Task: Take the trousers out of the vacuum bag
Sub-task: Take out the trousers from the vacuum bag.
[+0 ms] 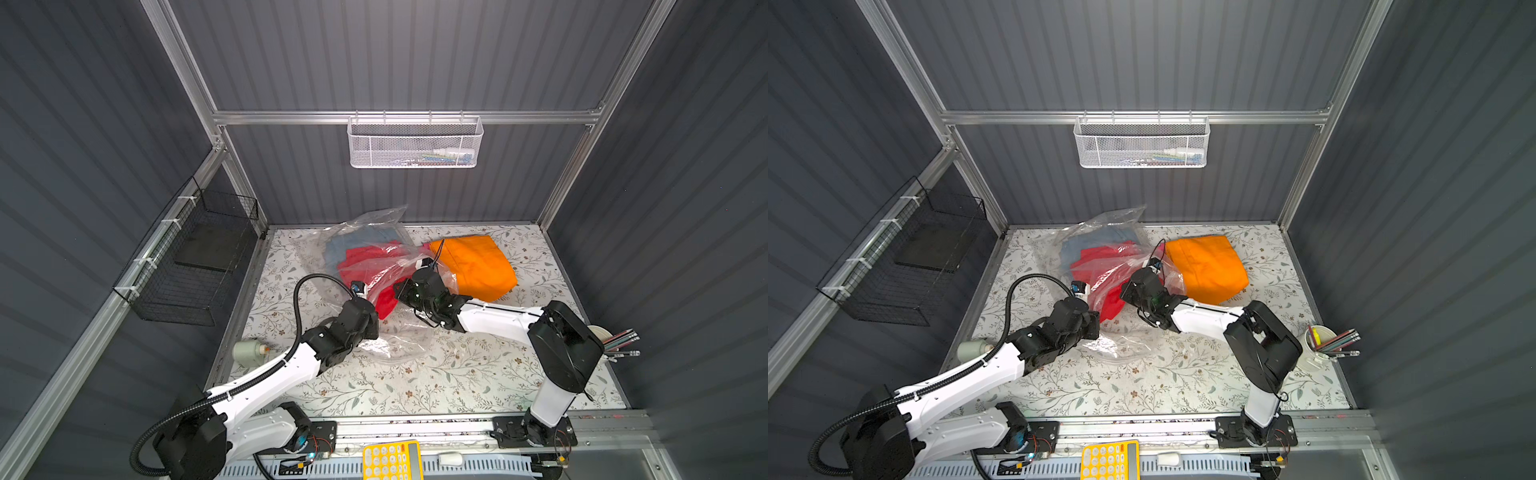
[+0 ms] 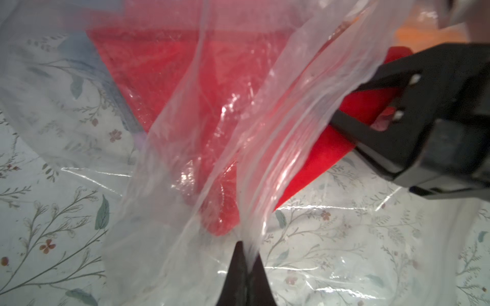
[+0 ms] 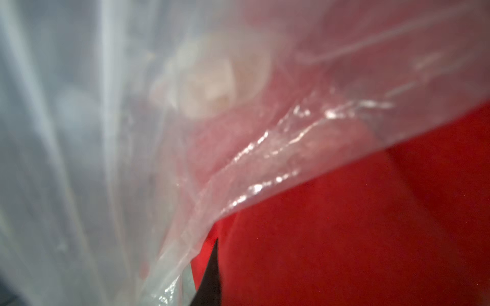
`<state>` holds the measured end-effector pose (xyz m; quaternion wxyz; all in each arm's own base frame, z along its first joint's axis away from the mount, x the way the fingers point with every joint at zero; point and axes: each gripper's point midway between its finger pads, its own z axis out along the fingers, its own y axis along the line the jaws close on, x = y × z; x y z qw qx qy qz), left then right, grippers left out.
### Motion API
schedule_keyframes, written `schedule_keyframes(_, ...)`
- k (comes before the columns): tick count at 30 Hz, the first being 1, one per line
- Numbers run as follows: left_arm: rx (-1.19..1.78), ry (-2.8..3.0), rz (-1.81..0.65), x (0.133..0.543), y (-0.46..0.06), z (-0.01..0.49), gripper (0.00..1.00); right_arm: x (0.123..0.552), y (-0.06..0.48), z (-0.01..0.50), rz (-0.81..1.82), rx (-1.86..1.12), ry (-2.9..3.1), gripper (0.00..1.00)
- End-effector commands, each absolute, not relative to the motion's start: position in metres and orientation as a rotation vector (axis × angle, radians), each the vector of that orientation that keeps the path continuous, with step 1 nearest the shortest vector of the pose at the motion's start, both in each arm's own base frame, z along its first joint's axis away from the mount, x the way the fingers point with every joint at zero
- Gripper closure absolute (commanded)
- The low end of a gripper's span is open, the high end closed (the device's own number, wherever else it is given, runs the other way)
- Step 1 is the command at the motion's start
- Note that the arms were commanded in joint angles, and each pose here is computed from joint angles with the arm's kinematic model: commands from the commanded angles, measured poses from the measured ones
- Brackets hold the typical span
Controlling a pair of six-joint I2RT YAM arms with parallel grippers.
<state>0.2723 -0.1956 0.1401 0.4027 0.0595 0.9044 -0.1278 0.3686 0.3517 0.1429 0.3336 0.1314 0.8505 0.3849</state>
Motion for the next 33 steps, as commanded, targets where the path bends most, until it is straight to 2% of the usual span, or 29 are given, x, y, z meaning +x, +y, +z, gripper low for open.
schedule_keyframes(1, 0.109, 2.3, -0.245, 0.276, -0.186, 0.132, 1.0, 0.372, 0.353, 0.192, 1.07, 0.286, 2.114, 1.0)
schedule_keyframes(6, 0.109, 2.278, -0.22, 0.285, -0.189, 0.14, 1.0, 0.35, 0.336, 0.21, 1.111, 0.31, 2.092, 1.0)
schedule_keyframes(10, 0.11, 2.268, -0.216, 0.29, -0.192, 0.143, 1.0, 0.334, 0.325, 0.205, 1.085, 0.328, 2.107, 1.0)
schedule_keyframes(16, 0.105, 2.261, -0.212, 0.293, -0.194, 0.145, 1.0, 0.316, 0.342, 0.194, 1.128, 0.312, 2.16, 1.0)
schedule_keyframes(26, 0.112, 2.244, -0.165, 0.297, -0.19, 0.151, 1.0, 0.294, 0.312, 0.262, 1.127, 0.26, 2.046, 1.0)
schedule_keyframes(33, 0.1, 2.239, -0.175, 0.302, -0.195, 0.152, 1.0, 0.274, 0.31, 0.273, 1.155, 0.236, 2.045, 1.0)
